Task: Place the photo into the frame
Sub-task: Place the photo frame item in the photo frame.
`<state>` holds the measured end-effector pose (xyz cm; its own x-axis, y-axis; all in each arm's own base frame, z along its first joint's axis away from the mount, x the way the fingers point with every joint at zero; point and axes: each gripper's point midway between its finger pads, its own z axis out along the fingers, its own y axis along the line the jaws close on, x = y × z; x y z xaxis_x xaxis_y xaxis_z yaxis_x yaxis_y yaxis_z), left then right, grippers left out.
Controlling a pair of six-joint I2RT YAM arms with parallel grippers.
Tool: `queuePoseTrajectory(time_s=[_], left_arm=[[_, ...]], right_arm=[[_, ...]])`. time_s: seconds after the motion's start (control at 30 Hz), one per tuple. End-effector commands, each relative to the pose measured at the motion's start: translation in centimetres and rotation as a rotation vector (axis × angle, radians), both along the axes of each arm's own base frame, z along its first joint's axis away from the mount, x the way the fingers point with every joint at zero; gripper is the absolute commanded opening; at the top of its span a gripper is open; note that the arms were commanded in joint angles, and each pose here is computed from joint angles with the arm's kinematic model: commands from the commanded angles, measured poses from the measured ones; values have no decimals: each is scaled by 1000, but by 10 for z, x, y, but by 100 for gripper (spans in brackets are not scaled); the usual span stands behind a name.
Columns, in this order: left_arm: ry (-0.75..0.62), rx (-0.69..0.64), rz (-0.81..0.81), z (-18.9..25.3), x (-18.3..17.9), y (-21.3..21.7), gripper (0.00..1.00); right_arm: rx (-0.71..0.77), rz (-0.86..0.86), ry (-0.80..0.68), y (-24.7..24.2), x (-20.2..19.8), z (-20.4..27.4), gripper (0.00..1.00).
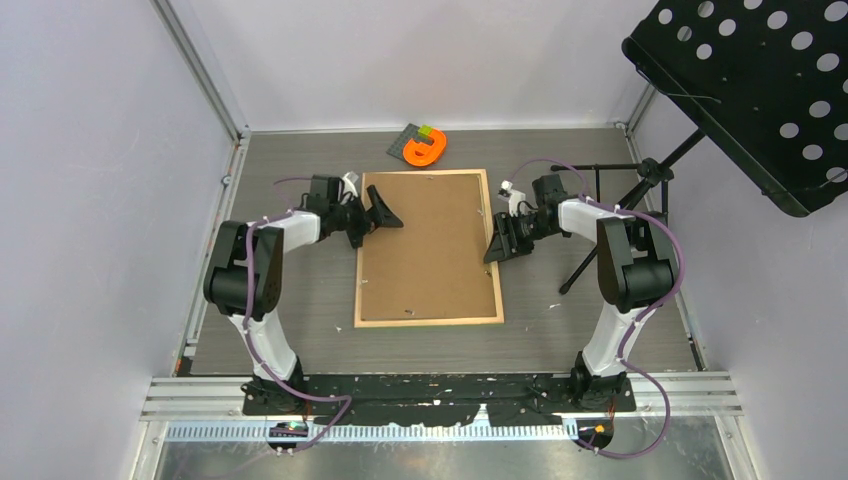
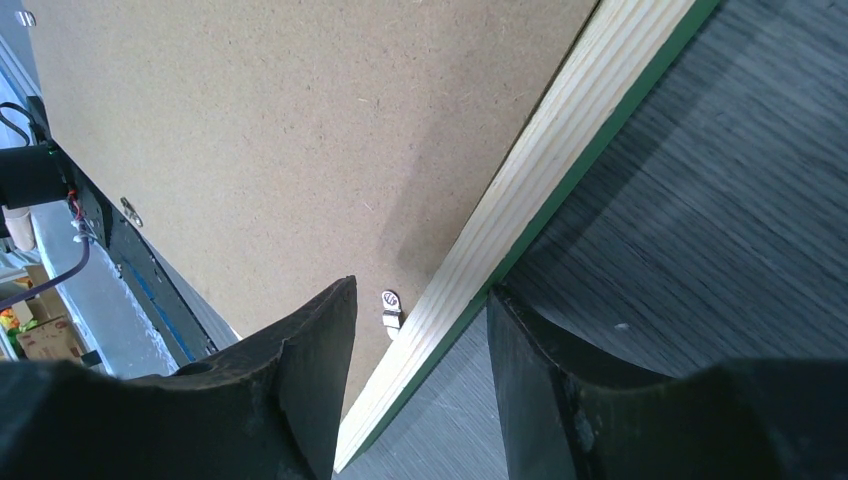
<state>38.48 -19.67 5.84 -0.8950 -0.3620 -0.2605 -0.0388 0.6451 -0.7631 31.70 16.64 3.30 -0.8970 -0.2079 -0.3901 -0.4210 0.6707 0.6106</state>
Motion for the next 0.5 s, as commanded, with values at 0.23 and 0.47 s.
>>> queuePoseTrajectory(time_s=[0.23,0.47], left_arm=[[-6,123,-78,3,-3,-9,93],[-3,208,-119,3,-5,-14,93]], right_arm=[[35,20,-65,8,10,16,57],[34,19,-64,8,11,16,57]])
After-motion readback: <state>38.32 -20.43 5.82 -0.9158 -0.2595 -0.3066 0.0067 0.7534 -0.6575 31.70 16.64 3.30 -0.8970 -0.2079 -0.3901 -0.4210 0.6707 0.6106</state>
